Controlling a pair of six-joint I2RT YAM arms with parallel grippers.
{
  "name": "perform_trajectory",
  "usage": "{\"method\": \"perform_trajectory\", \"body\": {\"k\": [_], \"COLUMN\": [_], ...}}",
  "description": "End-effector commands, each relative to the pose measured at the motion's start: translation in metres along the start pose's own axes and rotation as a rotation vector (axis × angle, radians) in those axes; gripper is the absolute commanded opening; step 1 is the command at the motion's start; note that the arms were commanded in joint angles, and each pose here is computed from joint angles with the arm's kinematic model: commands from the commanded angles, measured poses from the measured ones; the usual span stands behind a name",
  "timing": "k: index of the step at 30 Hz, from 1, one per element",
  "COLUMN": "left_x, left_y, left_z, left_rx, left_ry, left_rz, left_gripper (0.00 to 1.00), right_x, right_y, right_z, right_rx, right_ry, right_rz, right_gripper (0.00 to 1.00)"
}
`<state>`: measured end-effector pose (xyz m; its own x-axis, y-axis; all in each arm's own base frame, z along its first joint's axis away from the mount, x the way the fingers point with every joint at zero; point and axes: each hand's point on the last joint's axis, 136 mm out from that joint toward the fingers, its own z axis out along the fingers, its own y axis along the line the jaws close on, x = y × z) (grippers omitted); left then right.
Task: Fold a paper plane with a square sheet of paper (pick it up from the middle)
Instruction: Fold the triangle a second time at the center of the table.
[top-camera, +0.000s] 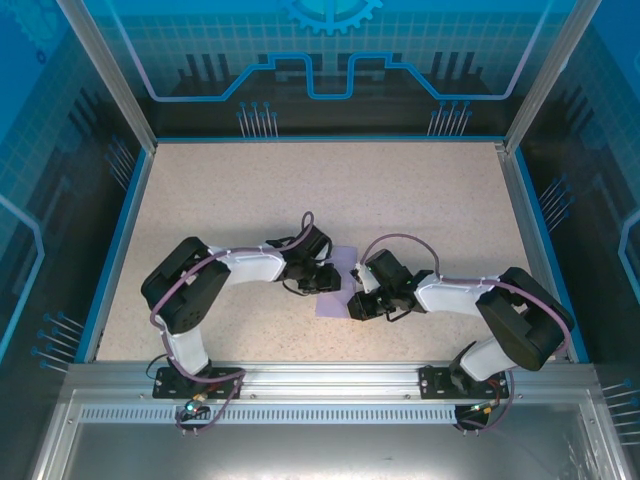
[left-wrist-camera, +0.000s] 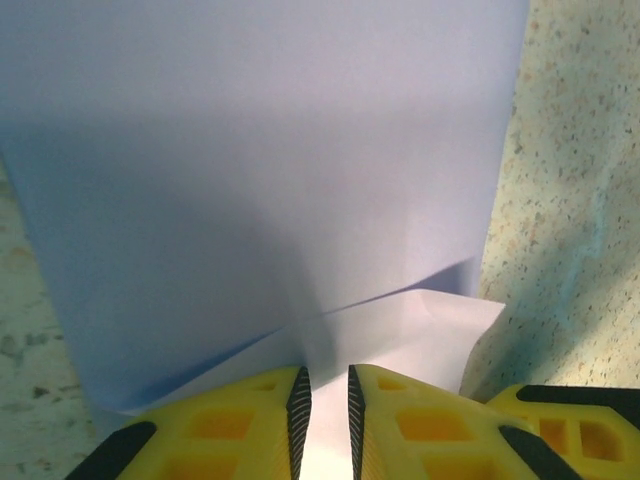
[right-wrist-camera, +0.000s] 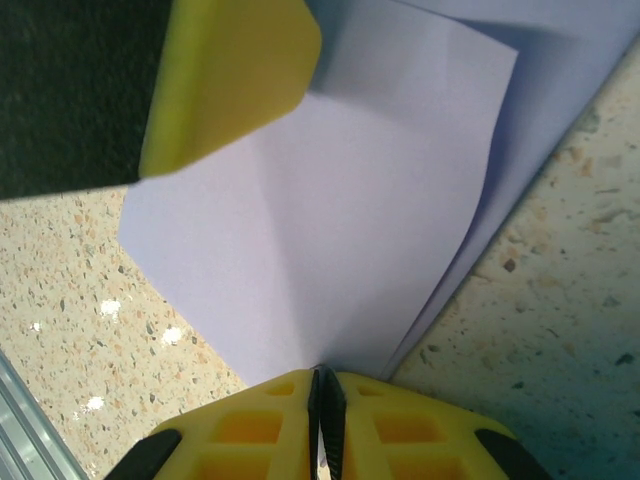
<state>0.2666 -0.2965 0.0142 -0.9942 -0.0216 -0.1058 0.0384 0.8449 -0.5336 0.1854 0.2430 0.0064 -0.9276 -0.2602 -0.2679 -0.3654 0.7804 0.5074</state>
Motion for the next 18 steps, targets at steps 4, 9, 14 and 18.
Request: {"method": "perform_trajectory", "body": {"k": [4, 9, 14, 18], "left_x": [-0.019, -0.024, -0.027, -0.025], "left_y": [0.05, 0.057, 0.062, 0.066], "left_z": [0.001, 0.0, 0.0, 0.003], "left_rx": [-0.172, -0.202, -0.219, -0.229], "left_ry": [-0.044, -0.048, -0.052, -0.039], "left_rz": [-0.036, -0.034, -0.036, -0.037], "left_gripper": [0.23, 0.22, 0.22, 0.22], "right_x": [0.057, 0.056, 0.054, 0.052], "right_y": [-0.036, -0.035, -0.033, -0.031], "right_z": [0.009, 0.009, 0.007, 0.006], "right_rx": [0.158, 0.157, 0.155, 0.152], "right_ry": [0.182, 0.182, 0.179, 0.176], "right_rz": [0.031, 0.028, 0.026, 0.026], "right_gripper": [0.14, 0.14, 0.14, 0.14]}}
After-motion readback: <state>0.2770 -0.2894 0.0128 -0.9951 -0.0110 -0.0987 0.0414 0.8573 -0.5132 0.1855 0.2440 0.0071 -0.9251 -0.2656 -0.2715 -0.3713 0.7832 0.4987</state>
